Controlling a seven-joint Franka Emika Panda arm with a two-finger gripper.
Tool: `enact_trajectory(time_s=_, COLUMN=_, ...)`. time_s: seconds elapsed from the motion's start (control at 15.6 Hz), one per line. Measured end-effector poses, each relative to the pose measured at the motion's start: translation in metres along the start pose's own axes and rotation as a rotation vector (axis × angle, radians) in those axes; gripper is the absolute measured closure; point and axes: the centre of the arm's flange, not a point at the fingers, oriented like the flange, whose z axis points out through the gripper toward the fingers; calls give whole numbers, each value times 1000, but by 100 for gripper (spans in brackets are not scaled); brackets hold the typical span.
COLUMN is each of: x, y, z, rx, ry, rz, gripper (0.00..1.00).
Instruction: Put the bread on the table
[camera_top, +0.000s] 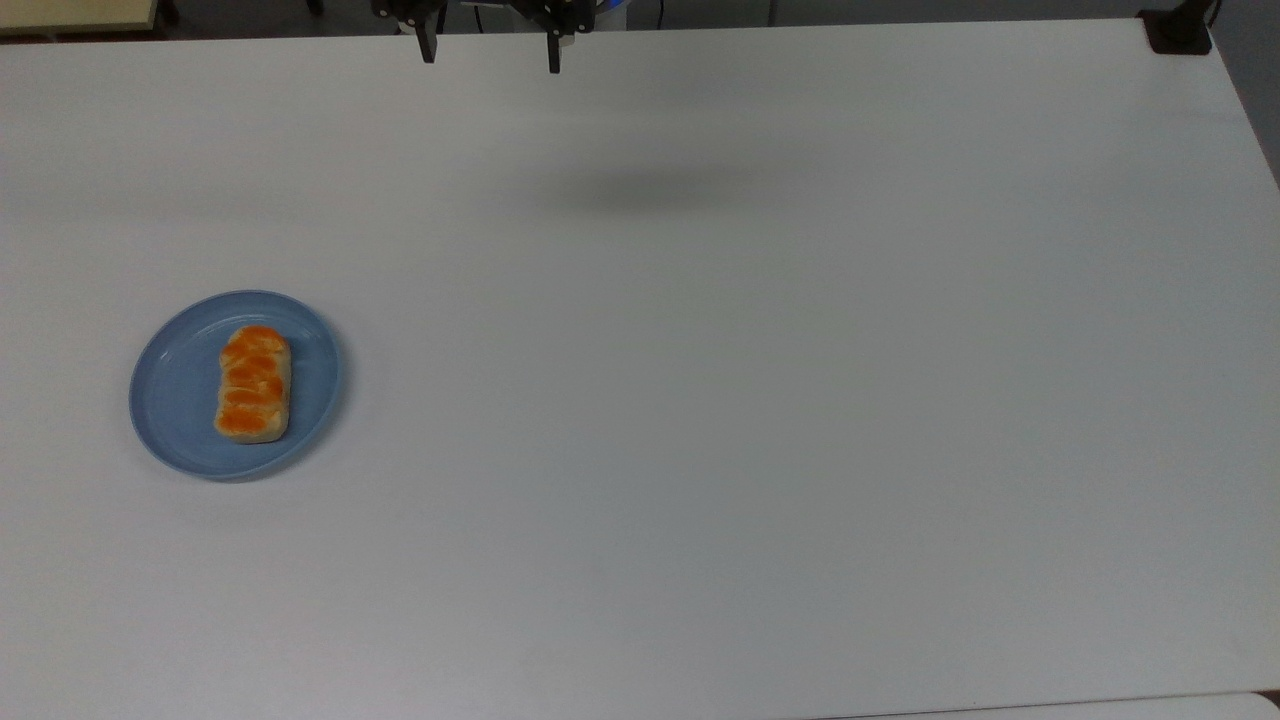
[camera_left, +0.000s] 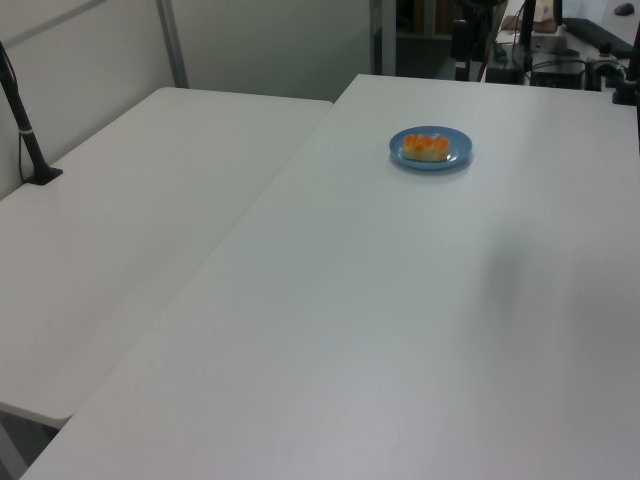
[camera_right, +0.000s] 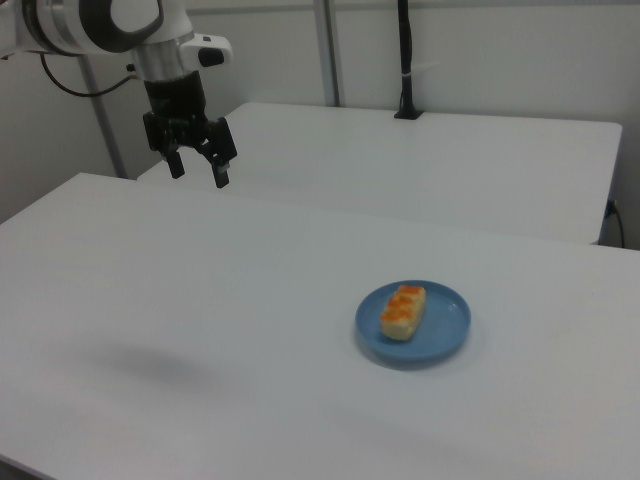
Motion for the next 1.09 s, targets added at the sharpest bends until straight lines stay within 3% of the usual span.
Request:
enact_trajectory(time_s=0.9, x=-2, y=12, z=1, rx=-1, ry=-18, rz=10, gripper=0)
enact_trajectory(time_s=1.09, x=0, y=37, z=3, rx=0, ry=-18, rz=-61, gripper=0)
